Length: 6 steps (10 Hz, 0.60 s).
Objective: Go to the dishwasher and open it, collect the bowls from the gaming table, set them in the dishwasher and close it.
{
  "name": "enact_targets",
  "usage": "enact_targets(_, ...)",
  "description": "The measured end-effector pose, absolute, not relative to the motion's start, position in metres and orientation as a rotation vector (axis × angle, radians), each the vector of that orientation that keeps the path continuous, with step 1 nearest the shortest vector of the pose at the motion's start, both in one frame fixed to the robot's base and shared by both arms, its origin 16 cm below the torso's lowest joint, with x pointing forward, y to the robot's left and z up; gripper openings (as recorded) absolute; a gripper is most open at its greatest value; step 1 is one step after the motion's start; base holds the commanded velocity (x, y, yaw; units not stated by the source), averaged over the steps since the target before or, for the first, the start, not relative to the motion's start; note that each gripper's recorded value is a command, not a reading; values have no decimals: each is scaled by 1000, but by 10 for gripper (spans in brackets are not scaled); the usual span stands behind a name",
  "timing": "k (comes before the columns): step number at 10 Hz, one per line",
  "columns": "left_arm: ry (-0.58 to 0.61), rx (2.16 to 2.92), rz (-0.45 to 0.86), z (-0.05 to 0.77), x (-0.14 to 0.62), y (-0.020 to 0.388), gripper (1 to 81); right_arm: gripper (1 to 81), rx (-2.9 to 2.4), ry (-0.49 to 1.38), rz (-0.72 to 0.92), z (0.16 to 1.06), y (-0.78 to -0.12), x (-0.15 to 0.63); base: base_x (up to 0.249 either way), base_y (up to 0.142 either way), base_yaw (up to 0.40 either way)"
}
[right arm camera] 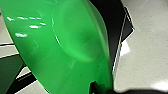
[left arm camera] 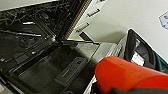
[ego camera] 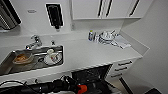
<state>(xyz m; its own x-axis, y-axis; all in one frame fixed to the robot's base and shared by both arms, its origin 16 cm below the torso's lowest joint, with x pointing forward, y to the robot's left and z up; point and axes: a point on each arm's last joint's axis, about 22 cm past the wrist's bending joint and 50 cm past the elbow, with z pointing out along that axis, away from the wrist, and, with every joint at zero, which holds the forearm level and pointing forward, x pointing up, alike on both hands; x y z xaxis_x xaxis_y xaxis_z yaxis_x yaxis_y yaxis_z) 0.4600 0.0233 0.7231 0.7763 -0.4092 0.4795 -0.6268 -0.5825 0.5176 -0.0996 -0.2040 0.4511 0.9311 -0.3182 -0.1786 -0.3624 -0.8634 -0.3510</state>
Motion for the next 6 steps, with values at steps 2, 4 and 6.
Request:
enact_targets(2, -796, 2263, 402, 723, 470, 3, 10, 10, -2703, 503, 180, 452, -203, -104, 0, 0, 0)
enact_targets(4, -810, 2278, 384, 719, 479, -12, 10, 10, -2704, 508, 213, 454, -203, -113, 0, 0, 0)
enact_targets(6, -835, 2266, 404, 733, 490, -31, 10, 10, -2704, 507, 222, 454, -203, -115, 0, 0, 0)
